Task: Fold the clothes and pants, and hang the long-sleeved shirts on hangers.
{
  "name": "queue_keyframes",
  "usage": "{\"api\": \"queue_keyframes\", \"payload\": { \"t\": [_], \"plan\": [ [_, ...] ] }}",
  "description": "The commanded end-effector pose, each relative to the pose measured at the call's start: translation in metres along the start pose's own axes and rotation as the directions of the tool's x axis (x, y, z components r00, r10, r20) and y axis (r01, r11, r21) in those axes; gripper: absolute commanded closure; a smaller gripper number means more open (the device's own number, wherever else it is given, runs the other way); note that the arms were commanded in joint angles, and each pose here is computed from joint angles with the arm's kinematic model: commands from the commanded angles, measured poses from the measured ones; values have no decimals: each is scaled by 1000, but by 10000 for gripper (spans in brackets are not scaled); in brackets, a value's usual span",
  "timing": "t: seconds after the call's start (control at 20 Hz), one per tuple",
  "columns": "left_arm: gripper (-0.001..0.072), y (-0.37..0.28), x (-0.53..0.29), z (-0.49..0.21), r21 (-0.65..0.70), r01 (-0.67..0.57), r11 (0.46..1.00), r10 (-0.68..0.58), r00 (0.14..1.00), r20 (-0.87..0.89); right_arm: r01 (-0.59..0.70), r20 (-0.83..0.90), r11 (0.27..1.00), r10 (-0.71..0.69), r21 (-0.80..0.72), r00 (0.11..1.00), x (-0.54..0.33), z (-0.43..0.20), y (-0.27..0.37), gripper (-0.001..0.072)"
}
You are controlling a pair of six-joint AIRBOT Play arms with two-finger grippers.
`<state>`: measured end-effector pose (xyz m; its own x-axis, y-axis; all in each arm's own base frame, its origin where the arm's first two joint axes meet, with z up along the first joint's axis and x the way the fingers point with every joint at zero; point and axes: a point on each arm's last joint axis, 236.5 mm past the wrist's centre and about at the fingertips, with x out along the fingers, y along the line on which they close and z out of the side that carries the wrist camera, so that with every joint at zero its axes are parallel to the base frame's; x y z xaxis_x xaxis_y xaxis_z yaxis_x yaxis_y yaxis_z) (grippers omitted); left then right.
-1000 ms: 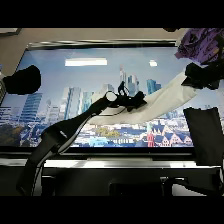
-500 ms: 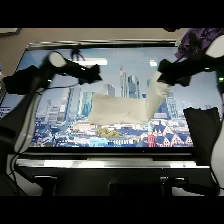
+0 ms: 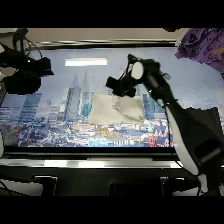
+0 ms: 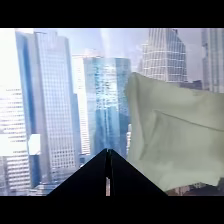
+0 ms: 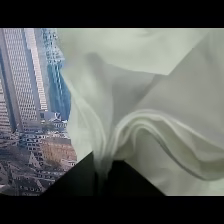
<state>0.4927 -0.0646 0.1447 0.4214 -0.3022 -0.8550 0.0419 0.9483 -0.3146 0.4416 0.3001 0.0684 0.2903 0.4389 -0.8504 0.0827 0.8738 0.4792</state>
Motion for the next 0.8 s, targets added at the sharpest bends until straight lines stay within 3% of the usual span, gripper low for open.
{"api": "queue_keyframes", "payload": {
  "t": [0.0, 0.55, 0.65, 0.75],
  "plan": [
    [690, 34, -14, -3, 10, -82, 997, 82, 997, -8, -15, -41, 1000, 15, 7, 999, 52, -24, 20, 680],
    [691, 35, -16, -3, 28, -83, 996, 83, 997, -4, -74, -83, 997, 75, 15, 994, 105, -47, 41, 673],
    [690, 34, -17, -3, 29, -83, 996, 83, 997, -3, -93, -49, 996, 94, 17, 994, 110, -39, 44, 532],
    [691, 34, -18, -3, 29, -83, 996, 83, 997, -1, -139, 5, 990, 139, 19, 990, 105, -27, 56, 276]
  ]
}}
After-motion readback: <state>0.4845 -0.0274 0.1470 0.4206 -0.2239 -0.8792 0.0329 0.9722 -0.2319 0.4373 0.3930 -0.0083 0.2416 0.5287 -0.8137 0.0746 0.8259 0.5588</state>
